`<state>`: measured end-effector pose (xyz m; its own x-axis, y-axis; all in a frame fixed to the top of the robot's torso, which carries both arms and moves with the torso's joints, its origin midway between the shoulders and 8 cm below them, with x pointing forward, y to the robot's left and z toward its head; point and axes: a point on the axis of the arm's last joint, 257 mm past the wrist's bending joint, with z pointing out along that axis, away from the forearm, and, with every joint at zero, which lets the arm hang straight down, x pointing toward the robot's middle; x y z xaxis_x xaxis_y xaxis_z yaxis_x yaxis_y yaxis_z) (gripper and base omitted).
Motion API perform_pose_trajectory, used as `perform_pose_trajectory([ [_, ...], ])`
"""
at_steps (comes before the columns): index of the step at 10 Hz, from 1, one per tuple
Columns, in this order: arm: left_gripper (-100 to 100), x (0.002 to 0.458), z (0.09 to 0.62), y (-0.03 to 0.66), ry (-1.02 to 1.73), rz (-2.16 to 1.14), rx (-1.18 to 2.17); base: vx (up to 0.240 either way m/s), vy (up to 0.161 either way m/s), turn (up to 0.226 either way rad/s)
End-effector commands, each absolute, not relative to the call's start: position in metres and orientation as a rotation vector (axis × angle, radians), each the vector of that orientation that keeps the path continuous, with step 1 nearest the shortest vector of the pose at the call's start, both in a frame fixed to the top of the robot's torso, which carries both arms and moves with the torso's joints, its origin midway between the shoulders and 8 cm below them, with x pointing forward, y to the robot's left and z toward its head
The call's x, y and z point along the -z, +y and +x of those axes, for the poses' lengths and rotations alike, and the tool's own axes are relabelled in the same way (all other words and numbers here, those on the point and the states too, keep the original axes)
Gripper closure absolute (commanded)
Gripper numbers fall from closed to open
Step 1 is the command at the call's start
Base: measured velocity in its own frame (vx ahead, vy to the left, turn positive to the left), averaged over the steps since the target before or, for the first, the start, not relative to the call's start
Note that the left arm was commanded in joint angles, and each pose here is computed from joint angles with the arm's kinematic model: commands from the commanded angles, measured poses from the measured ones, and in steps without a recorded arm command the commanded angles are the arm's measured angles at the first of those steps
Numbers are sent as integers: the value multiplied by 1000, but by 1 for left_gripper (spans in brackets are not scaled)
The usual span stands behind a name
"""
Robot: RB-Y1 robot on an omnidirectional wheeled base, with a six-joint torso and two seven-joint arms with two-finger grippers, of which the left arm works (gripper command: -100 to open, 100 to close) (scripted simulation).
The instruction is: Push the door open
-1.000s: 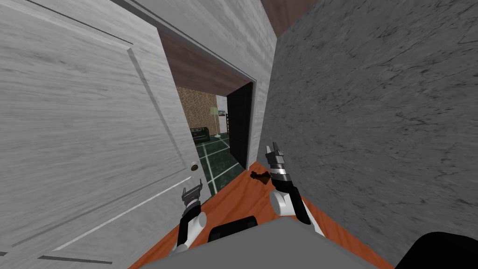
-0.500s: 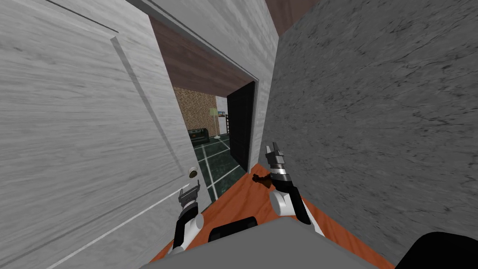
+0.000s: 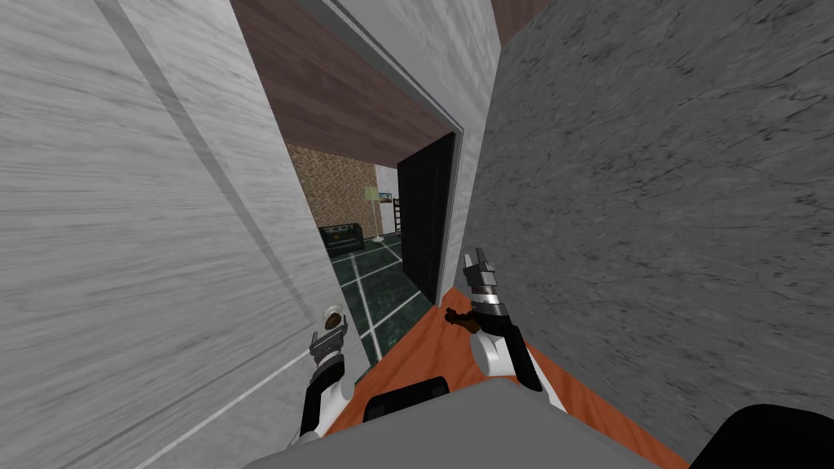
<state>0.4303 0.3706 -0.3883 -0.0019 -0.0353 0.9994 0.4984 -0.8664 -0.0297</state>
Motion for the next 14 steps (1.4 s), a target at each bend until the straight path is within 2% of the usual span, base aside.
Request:
perform_pose_trajectory([
  [1,-100,391,429,369,-492,-1909,1925,184,84,-28],
  [2,-100,390,430,369,-486,-1908,1925,77,37,-8],
  [3,100,390,430,369,-486,-1908,1925,-9,-5,-3],
  [8,100,390,430,369,-486,-1908,1925,-14,-7,-1],
  [14,100,385,421,398,-514,-1852,1883,173,35,53],
])
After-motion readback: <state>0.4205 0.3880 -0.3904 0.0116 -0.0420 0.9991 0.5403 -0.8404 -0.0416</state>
